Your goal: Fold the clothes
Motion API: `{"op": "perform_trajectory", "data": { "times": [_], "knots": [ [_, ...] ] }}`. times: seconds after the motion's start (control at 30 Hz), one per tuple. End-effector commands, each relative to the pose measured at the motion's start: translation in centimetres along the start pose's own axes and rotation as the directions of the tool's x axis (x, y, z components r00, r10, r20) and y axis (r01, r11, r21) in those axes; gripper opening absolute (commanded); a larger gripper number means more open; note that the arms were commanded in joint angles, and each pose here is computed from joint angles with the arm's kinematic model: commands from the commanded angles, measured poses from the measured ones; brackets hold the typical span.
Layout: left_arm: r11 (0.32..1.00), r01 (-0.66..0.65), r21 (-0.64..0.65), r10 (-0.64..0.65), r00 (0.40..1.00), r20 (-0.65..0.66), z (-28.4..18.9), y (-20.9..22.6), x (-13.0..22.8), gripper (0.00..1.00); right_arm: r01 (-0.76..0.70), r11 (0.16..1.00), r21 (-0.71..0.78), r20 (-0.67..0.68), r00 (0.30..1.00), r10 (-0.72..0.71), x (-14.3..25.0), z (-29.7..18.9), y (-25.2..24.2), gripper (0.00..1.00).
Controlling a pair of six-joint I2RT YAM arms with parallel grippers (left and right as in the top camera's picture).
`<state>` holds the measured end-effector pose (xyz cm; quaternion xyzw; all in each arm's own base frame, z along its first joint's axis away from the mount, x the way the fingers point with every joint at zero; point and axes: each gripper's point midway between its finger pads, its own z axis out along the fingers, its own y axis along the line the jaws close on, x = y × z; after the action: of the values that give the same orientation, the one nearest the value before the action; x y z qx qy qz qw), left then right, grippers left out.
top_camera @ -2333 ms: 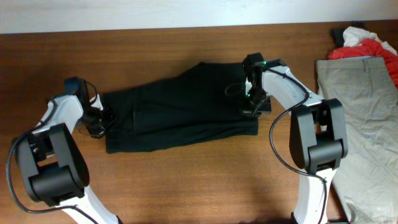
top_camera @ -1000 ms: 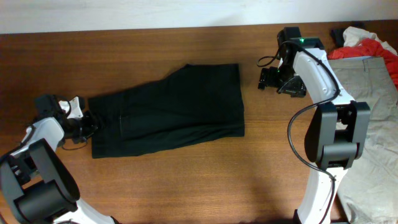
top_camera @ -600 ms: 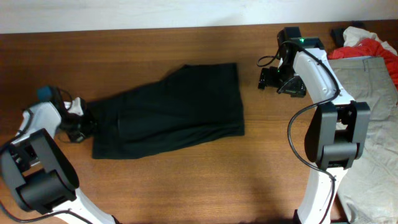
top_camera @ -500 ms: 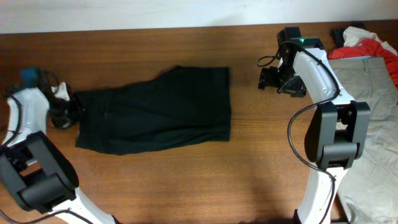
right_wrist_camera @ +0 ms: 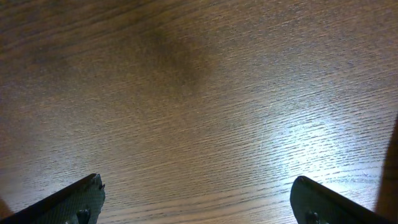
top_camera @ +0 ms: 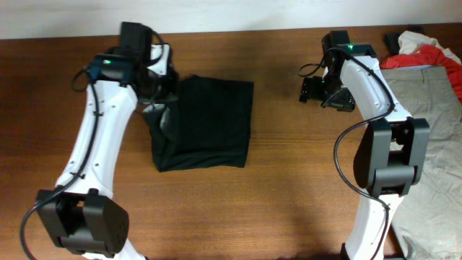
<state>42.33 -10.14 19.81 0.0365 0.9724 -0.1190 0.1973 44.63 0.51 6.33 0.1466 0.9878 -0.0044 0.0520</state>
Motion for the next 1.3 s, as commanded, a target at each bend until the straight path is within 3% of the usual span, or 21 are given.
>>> {"op": "perform_trajectory", "data": {
  "times": [0.0, 0.33, 0.4, 0.43, 0.47, 0.5, 0.53, 0.67, 0.77, 0.83, 0.9, 0.93, 1.07, 1.13, 1.27],
  "knots": [
    [0.997, -0.059, 0.043, 0.060, 0.998, -0.021, 1.4, -3.6, 0.3, 0.00, -0.017, 1.000, 0.003, 0.030, 0.999, 0.016, -0.7, -0.8, -0.3, 0.99],
    [0.961, -0.204, 0.188, 0.232, 0.963, -0.138, 14.3, -12.3, 3.6, 0.00, -0.017, 1.000, 0.003, 0.030, 0.999, 0.016, -0.7, -0.8, -0.3, 0.98],
    [0.960, -0.196, 0.202, 0.231, 0.958, -0.167, 15.5, -12.5, 4.4, 0.13, -0.016, 1.000, 0.003, 0.030, 0.999, 0.016, -0.7, -0.8, -0.3, 0.99],
    [0.954, -0.190, 0.233, 0.232, 0.958, -0.169, 15.5, -13.0, 4.5, 0.13, -0.016, 1.000, 0.003, 0.030, 0.999, 0.016, -0.7, -0.8, -0.3, 0.99],
    [0.947, -0.189, 0.258, 0.235, 0.959, -0.157, 15.4, -13.5, 4.3, 0.24, -0.017, 1.000, 0.003, 0.030, 0.999, 0.016, -0.7, -0.8, -0.3, 0.99],
    [0.944, -0.190, 0.270, 0.236, 0.960, -0.149, 15.3, -13.8, 4.1, 0.78, -0.017, 1.000, 0.003, 0.030, 0.999, 0.016, -0.7, -0.8, -0.3, 0.99],
    [0.942, -0.191, 0.277, 0.237, 0.961, -0.144, 15.1, -14.0, 3.9, 0.99, -0.017, 1.000, 0.003, 0.030, 0.999, 0.016, -0.7, -0.8, -0.3, 0.99],
    [0.940, -0.191, 0.282, 0.222, 0.971, -0.084, 9.2, -14.6, -0.1, 0.99, -0.017, 1.000, 0.003, 0.030, 0.999, 0.016, -0.7, -0.8, -0.3, 0.99],
    [0.974, -0.120, 0.194, 0.145, 0.982, -0.123, 7.0, -10.2, -1.1, 0.99, -0.017, 1.000, 0.003, 0.030, 0.999, 0.016, -0.7, -0.8, -0.3, 0.99],
    [0.984, -0.072, 0.160, 0.105, 0.972, -0.212, 8.2, -8.1, 0.7, 0.66, -0.017, 1.000, 0.003, 0.031, 0.999, 0.016, -0.7, -0.8, -0.3, 0.99],
    [0.985, -0.037, 0.168, 0.093, 0.937, -0.336, 11.2, -7.8, 4.4, 0.15, -0.017, 1.000, 0.003, 0.032, 0.999, 0.016, -0.8, -0.8, -0.3, 0.99],
    [0.983, -0.033, 0.182, 0.103, 0.915, -0.390, 12.5, -8.4, 6.4, 0.01, -0.017, 1.000, 0.002, 0.034, 0.999, 0.017, -0.8, -0.8, -0.3, 0.99],
    [0.971, -0.072, 0.229, 0.172, 0.875, -0.453, 14.6, -11.2, 10.7, 0.01, -0.017, 1.000, 0.002, 0.034, 0.999, 0.017, -0.8, -0.8, -0.3, 0.99],
    [0.978, -0.027, 0.205, 0.127, 0.860, -0.494, 15.7, -11.0, 12.4, 0.00, -0.017, 1.000, 0.002, 0.034, 0.999, 0.017, -0.8, -0.8, -0.3, 0.99],
    [0.929, 0.036, 0.369, 0.169, 0.845, -0.507, 16.7, -14.6, 14.6, 0.00, -0.017, 1.000, 0.000, 0.041, 0.999, 0.017, -1.0, -0.8, -0.3, 0.99]
  ]
}}
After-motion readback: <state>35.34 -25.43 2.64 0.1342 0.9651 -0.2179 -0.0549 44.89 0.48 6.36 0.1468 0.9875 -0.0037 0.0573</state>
